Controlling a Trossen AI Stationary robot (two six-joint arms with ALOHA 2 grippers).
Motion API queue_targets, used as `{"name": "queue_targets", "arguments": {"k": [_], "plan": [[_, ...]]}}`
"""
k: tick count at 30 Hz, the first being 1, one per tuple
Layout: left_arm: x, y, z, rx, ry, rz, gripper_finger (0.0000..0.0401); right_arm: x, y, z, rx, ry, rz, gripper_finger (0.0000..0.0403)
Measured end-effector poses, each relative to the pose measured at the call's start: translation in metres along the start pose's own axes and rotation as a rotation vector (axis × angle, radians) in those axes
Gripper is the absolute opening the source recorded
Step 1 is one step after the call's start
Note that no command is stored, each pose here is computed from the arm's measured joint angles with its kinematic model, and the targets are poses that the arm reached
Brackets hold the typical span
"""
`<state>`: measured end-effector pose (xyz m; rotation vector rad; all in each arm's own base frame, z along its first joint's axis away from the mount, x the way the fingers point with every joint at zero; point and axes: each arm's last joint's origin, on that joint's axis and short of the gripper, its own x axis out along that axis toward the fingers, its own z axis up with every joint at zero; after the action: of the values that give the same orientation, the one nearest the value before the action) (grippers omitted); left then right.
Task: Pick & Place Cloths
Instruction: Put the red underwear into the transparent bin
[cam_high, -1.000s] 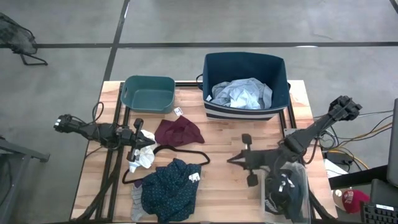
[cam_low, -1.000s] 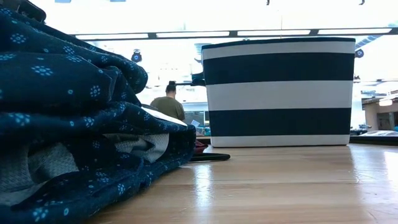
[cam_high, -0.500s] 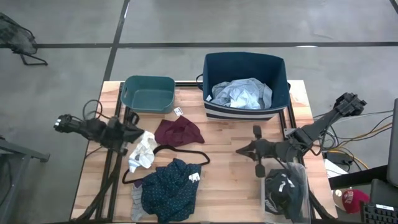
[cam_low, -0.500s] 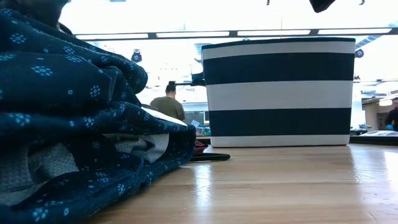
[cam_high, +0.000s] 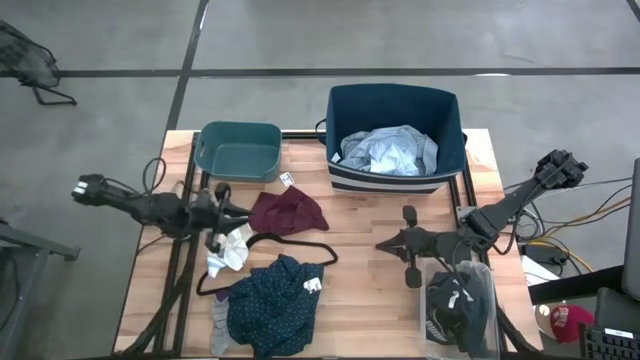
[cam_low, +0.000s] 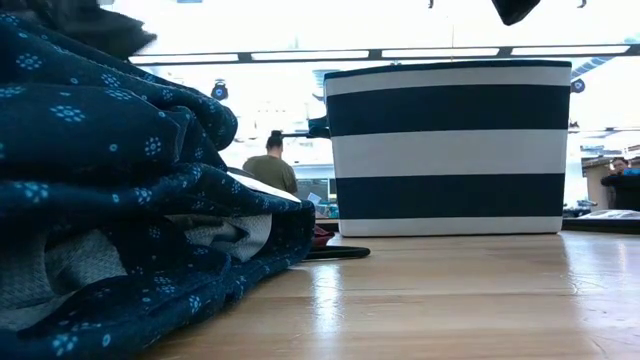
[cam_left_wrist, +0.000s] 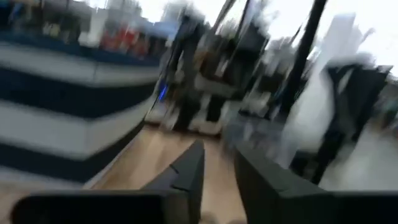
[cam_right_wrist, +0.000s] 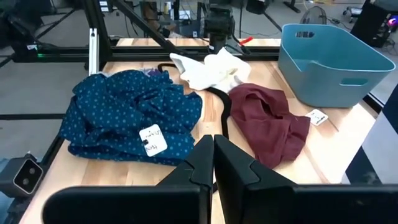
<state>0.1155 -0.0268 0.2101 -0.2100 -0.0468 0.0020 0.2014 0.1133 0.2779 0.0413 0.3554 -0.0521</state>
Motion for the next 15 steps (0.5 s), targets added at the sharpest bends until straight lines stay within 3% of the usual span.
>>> {"name": "queue_targets", "arguments": {"k": [4, 7, 10, 15], "plan": [[0.014, -0.002, -0.005, 0.131, 0.174, 0.089, 0.0151, 0.0, 0.0, 0.0, 0.0, 0.0, -0.001, 0.0008], [0.023, 0.0, -0.013, 0.242, 0.325, 0.221, 0.0193, 0.0, 0.0, 0.0, -0.002, 0.002, -0.001, 0.0008], [0.031, 0.0, -0.016, 0.285, 0.445, 0.32, 0.0232, 0.0, 0.0, 0.0, -0.002, 0.002, -0.001, 0.0008], [0.048, -0.004, -0.022, 0.318, 0.54, 0.355, 0.0283, 0.0, 0.0, 0.0, -0.002, 0.002, -0.003, 0.0009]]}}
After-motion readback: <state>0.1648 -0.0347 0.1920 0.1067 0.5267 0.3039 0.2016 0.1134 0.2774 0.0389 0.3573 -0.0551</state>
